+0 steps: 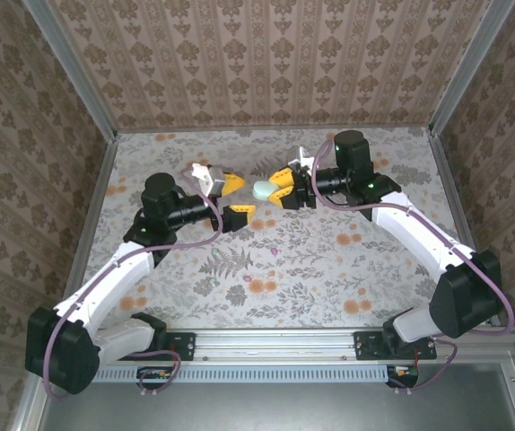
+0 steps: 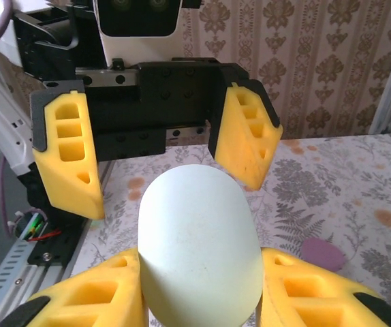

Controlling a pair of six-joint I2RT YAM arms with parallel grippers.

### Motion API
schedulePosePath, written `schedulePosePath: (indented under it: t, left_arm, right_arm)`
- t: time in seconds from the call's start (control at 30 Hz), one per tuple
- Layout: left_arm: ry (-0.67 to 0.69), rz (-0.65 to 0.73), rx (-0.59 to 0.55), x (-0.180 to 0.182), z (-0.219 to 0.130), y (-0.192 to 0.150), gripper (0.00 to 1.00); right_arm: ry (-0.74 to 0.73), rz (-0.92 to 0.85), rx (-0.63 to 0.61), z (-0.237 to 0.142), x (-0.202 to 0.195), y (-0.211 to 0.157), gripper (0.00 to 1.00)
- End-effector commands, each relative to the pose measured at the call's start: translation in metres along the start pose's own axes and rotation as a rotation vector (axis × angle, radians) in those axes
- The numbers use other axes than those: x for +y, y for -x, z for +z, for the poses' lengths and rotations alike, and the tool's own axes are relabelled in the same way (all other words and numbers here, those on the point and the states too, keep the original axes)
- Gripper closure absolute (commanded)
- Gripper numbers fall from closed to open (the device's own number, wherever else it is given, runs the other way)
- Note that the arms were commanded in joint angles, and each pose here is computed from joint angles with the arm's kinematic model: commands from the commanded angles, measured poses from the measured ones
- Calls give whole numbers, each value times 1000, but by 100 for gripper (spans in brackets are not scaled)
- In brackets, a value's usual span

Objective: Insert wireless bluetooth earbuds into charging case

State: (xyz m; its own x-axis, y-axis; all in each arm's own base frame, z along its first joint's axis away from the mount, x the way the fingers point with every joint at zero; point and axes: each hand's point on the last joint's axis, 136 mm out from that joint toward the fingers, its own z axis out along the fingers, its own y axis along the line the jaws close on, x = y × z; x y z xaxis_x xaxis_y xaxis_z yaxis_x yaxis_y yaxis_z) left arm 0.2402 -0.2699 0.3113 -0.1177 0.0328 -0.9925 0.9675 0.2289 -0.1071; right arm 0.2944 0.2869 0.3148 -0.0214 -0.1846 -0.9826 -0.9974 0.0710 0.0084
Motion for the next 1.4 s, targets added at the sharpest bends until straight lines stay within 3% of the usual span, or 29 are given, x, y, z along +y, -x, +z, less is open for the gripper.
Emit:
schedulePosePath:
  t: [0.0, 0.1, 0.33, 0.73, 1.37]
  left_arm:
    - [-122, 78, -10, -16, 1, 10, 19]
    - [-177, 65, -21, -22, 5, 15, 20]
    - [-168, 25, 5, -17, 16, 12, 29]
    - [-171, 34, 12, -20, 24, 14, 50]
    - [-179, 45, 16, -24, 27, 14, 52]
  right_arm:
    - [55, -32, -24, -3, 14, 11, 64]
    - [46, -39, -27, -3, 12, 13, 64]
    - [48, -65, -40, 0, 13, 17, 64]
    - [43, -69, -46, 1, 12, 16, 64]
    - [31, -72, -42, 4, 10, 15, 64]
